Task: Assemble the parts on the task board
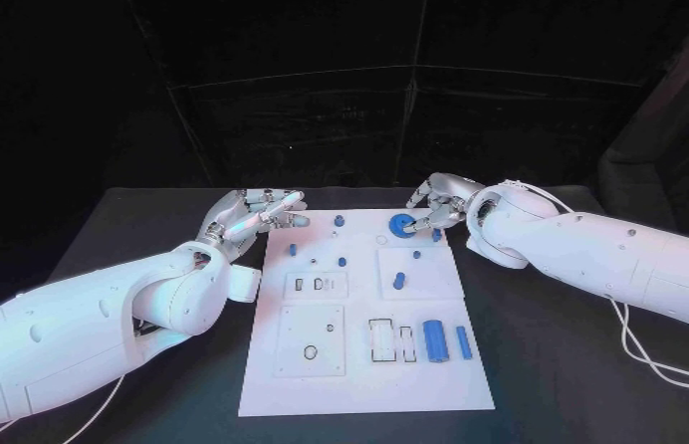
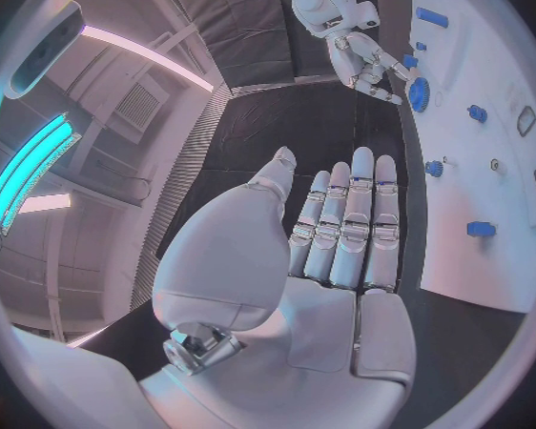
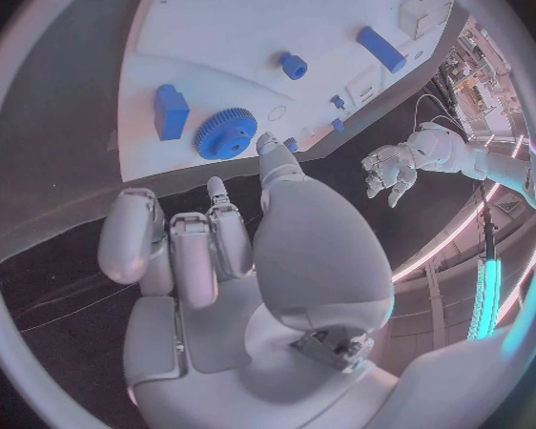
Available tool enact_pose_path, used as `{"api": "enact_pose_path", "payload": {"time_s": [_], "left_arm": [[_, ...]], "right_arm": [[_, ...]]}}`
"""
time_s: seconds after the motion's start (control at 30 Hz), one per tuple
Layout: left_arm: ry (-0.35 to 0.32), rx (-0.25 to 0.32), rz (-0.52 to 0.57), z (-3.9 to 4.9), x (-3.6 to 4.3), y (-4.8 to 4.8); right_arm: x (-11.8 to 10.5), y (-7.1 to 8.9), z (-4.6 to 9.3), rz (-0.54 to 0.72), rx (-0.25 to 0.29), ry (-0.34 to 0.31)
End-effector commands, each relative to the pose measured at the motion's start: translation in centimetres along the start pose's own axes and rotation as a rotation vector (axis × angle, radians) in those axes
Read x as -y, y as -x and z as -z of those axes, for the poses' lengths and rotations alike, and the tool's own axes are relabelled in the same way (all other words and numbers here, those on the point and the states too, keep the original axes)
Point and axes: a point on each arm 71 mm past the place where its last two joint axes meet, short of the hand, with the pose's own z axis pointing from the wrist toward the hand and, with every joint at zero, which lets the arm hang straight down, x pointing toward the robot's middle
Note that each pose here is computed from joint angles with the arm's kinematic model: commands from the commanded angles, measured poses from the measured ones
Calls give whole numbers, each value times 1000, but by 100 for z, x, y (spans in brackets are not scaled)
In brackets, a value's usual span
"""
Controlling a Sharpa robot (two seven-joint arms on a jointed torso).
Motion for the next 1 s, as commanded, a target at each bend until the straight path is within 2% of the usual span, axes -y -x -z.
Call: {"api": "enact_pose_path", "payload": {"time_s": [0.03,0.33,0.8,1.0], "left_arm": [[-7,-16,4,-8,11,-14],[-6,-16,4,-16,5,-16],[-4,-17,4,-21,1,-14],[-3,-17,4,-21,-1,-10]], "right_arm": [[-5,-33,-25,22,-55,-18],[-43,-63,-98,54,-60,-16],[-85,-79,-132,111,-55,-9],[-133,-69,-145,155,-18,6]]}}
